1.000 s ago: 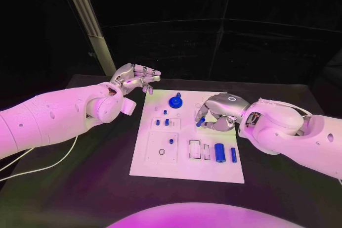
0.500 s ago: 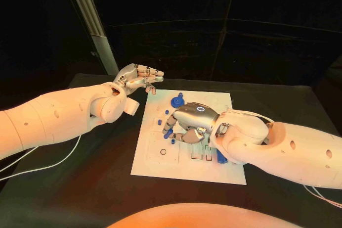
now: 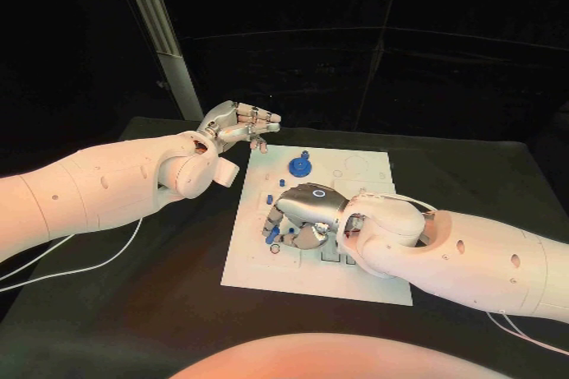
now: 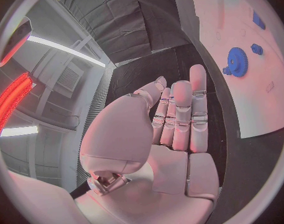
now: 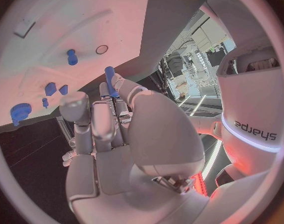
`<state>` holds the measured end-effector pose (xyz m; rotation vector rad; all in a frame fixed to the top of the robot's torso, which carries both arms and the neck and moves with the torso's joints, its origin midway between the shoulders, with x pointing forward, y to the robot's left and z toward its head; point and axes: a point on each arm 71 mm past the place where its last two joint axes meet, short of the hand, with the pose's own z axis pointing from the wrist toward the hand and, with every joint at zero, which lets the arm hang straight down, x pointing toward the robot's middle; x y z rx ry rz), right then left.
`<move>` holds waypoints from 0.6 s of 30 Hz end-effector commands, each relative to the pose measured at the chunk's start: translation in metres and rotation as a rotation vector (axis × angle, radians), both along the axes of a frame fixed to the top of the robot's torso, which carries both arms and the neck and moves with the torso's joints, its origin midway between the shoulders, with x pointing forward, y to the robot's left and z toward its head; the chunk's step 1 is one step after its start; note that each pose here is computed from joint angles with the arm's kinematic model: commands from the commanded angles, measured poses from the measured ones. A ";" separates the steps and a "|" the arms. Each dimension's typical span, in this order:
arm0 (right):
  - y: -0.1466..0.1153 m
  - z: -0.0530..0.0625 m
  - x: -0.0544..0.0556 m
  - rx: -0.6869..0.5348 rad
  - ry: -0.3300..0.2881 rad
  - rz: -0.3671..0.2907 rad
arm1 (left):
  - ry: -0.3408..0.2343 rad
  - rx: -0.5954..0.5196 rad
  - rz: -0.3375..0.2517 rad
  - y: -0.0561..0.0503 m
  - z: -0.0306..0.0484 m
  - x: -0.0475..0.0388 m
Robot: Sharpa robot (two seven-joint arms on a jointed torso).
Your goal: Assemble the parts on the task board
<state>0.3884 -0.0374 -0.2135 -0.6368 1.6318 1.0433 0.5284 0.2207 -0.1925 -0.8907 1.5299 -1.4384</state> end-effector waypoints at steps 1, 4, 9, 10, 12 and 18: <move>0.001 -0.004 -0.001 -0.067 -0.015 0.024 | 0.000 -0.007 -0.012 -0.001 0.0011 -0.0001; 0.002 -0.007 -0.001 -0.089 -0.007 0.029 | 0.001 -0.007 -0.012 -0.001 0.0011 -0.0004; 0.002 -0.013 -0.002 -0.127 0.014 0.040 | 0.001 -0.008 -0.015 -0.002 0.0012 -0.0007; 0.002 -0.014 -0.002 -0.133 0.016 0.040 | 0.001 -0.008 -0.015 -0.002 0.0012 -0.0007; 0.002 -0.015 -0.002 -0.140 0.017 0.039 | 0.001 -0.009 -0.016 -0.002 0.0012 -0.0007; 0.000 -0.020 -0.001 -0.164 0.013 0.028 | 0.001 -0.009 -0.017 -0.002 0.0012 -0.0007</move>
